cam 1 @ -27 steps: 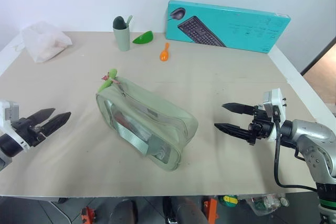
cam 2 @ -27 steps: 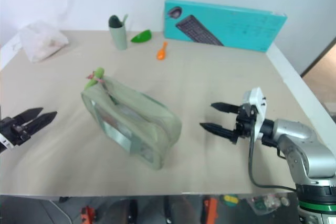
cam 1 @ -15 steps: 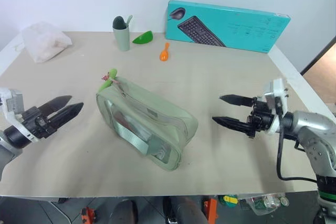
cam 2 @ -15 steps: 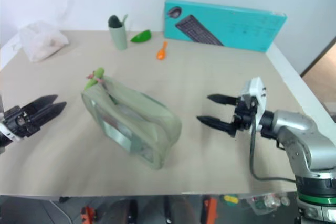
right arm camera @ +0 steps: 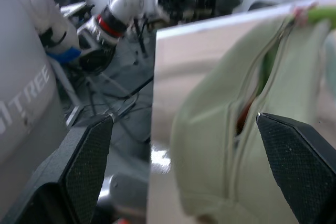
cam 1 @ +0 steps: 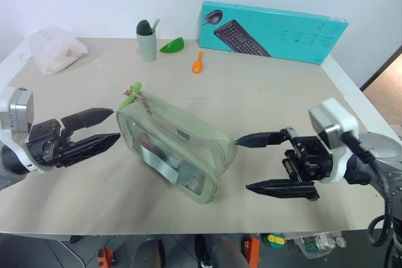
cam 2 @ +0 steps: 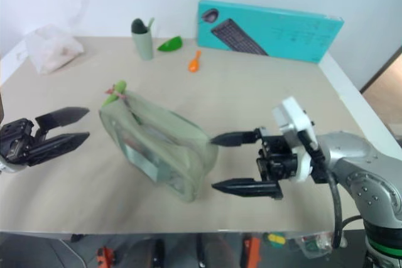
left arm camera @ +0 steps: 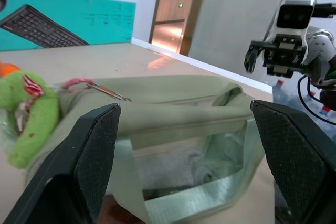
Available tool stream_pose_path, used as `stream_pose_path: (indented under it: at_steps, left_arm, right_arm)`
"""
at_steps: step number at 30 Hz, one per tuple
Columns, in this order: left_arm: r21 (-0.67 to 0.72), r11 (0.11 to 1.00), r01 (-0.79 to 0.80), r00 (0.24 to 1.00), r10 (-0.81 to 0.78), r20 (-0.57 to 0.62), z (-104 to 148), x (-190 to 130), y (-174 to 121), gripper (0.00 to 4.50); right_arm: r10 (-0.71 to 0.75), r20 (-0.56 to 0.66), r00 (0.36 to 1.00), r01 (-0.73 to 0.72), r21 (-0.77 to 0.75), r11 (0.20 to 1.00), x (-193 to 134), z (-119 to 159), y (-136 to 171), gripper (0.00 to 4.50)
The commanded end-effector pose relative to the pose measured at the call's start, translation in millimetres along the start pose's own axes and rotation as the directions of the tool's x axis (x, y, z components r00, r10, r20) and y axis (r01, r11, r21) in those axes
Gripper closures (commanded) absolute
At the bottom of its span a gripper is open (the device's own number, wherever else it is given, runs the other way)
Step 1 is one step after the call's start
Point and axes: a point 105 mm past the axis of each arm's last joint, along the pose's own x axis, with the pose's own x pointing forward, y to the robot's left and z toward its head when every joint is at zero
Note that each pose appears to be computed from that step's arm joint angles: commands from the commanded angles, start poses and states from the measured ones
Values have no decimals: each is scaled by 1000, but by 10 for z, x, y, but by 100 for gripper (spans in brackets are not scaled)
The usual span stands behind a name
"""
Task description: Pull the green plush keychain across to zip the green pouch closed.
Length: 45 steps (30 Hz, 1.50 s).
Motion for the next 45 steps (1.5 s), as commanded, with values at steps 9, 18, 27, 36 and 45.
stream_pose_path:
  at_steps: [9, 18, 27, 36, 45]
  left_arm:
    - [20, 999, 33, 999, -33, -9, 24, 46, -52, 40]
    - [14, 999, 46, 999, -45, -7, -19, 95, -70, 40]
    - [26, 1000, 7, 1000, -7, -10, -59, 41, -41, 37]
    - [38, 999, -35, 999, 35, 2, -76, -34, -15, 37]
    - [12, 996, -92, 990, 90, 111, 58, -170, 80, 37]
  right_arm:
    - [-49, -84, 995, 38, -121, 992, 152, -190, -204, 0]
    - [-25, -79, 997, 14, -140, 990, 308, -230, -306, 0]
    - [-56, -84, 995, 40, -181, 983, 372, -331, -461, 193]
    - [-49, -100, 994, 22, -255, 967, 304, -308, -539, 449]
    - [-193, -205, 960, 61, -516, 854, 3, -65, -1058, 449]
